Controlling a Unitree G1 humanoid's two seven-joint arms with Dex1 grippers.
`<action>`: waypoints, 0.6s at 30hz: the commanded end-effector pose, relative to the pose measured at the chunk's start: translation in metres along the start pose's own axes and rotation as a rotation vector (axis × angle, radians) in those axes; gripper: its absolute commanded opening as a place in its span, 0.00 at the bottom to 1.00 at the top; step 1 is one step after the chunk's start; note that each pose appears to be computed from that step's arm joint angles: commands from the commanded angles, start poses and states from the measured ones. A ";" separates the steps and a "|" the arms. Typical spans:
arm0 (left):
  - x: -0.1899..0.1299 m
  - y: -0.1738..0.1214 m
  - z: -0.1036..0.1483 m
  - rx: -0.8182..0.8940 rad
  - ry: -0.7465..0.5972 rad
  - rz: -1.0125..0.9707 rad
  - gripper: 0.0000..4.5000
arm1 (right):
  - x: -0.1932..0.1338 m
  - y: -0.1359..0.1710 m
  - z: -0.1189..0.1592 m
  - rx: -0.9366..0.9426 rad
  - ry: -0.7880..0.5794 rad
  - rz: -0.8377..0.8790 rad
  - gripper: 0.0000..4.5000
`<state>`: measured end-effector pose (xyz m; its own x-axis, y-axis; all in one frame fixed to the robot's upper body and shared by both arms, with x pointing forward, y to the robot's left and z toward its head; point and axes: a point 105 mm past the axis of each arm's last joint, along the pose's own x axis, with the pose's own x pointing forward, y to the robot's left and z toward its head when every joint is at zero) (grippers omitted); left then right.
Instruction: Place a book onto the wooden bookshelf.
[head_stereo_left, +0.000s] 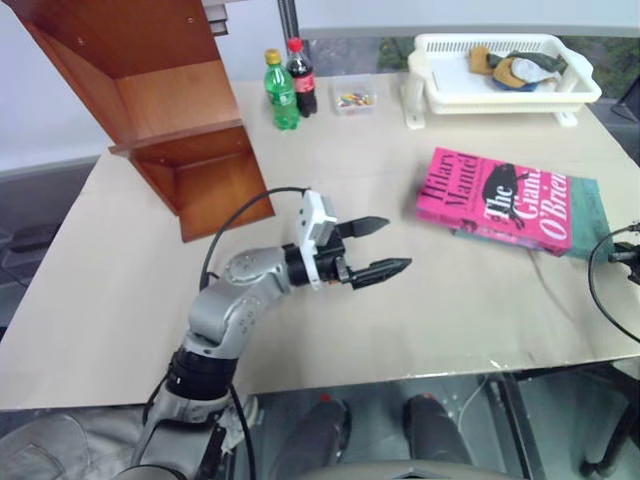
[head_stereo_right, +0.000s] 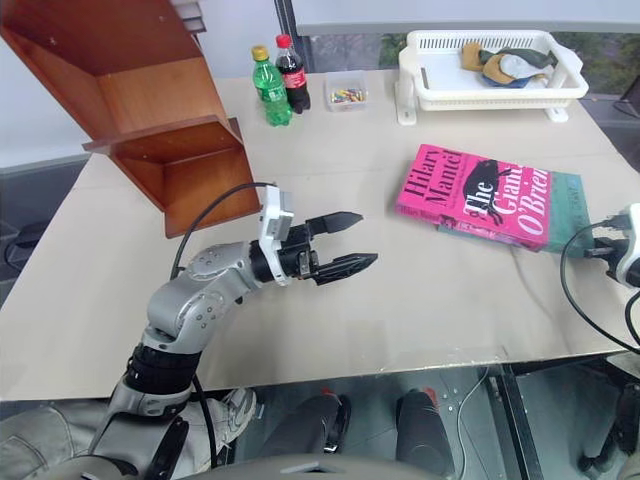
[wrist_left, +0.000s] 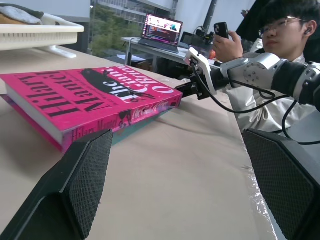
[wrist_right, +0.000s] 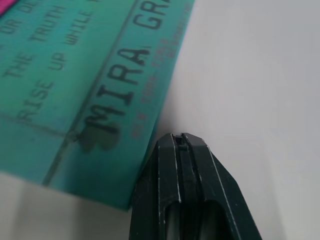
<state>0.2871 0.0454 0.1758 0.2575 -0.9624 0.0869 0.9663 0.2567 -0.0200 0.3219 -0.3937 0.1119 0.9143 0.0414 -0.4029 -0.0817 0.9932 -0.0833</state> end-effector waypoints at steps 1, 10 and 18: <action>0.000 0.001 0.008 0.034 -0.017 -0.018 1.00 | -0.011 0.021 0.016 0.017 -0.090 0.085 0.01; 0.000 0.004 0.006 -0.004 -0.022 -0.017 1.00 | -0.033 0.077 0.009 0.072 -0.137 0.212 0.01; 0.004 0.020 0.001 -0.126 -0.052 0.071 1.00 | -0.059 0.127 0.004 0.051 -0.147 0.285 0.01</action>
<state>0.3030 0.0435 0.1672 0.3029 -0.9479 0.0986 0.9471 0.2879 -0.1419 0.2640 -0.2732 0.1134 0.8893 0.3430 -0.3024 -0.3239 0.9393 0.1128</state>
